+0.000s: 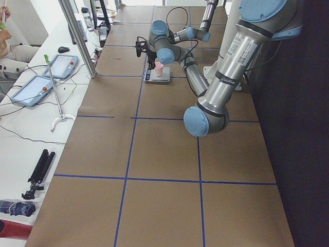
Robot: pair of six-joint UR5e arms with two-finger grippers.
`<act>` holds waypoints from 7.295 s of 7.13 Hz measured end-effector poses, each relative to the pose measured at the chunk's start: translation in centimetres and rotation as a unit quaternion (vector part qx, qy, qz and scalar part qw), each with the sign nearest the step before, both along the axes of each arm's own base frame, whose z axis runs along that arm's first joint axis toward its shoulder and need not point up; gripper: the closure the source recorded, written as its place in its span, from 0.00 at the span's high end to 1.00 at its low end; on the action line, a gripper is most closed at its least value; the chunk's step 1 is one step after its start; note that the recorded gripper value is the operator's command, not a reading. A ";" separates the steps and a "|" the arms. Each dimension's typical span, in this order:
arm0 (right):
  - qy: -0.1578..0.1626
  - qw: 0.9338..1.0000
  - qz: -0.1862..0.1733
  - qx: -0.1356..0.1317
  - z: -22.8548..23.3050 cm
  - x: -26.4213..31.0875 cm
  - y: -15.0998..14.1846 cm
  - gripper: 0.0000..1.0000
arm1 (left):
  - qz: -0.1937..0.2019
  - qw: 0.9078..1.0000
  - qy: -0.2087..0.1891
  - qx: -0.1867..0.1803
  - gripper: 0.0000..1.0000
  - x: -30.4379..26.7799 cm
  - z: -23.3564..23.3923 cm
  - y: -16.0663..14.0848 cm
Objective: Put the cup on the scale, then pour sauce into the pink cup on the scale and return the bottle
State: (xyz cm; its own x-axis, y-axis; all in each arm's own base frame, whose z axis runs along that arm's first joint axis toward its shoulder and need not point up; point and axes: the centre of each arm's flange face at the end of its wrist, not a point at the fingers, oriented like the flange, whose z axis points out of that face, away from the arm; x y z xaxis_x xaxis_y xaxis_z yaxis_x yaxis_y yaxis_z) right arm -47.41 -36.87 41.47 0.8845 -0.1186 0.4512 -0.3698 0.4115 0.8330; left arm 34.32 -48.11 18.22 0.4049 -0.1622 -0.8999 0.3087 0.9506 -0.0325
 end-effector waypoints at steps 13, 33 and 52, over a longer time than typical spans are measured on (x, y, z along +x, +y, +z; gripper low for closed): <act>-0.148 0.988 0.039 -0.035 8.2 6.2 1.0 0.00 | 0.000 1.000 -0.003 -0.003 0.56 -0.6 -0.7 0.7; -0.109 0.993 -0.016 -0.027 12.3 10.6 10.1 1.00 | 0.001 1.000 -0.005 -0.009 0.56 -1.2 -1.5 1.3; -0.106 0.873 -0.315 -0.357 20.4 50.1 -16.6 1.00 | 0.172 0.944 -0.236 0.156 0.56 -29.1 30.3 -14.3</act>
State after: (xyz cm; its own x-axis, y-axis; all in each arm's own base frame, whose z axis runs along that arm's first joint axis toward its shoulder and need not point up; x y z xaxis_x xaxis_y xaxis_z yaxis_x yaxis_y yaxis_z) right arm 2.66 -53.50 61.89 0.6332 -0.1732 0.7544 0.0030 0.9752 0.2214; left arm 5.19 -62.45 48.49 0.7524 0.2950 -0.5889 -0.1104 0.9379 0.3288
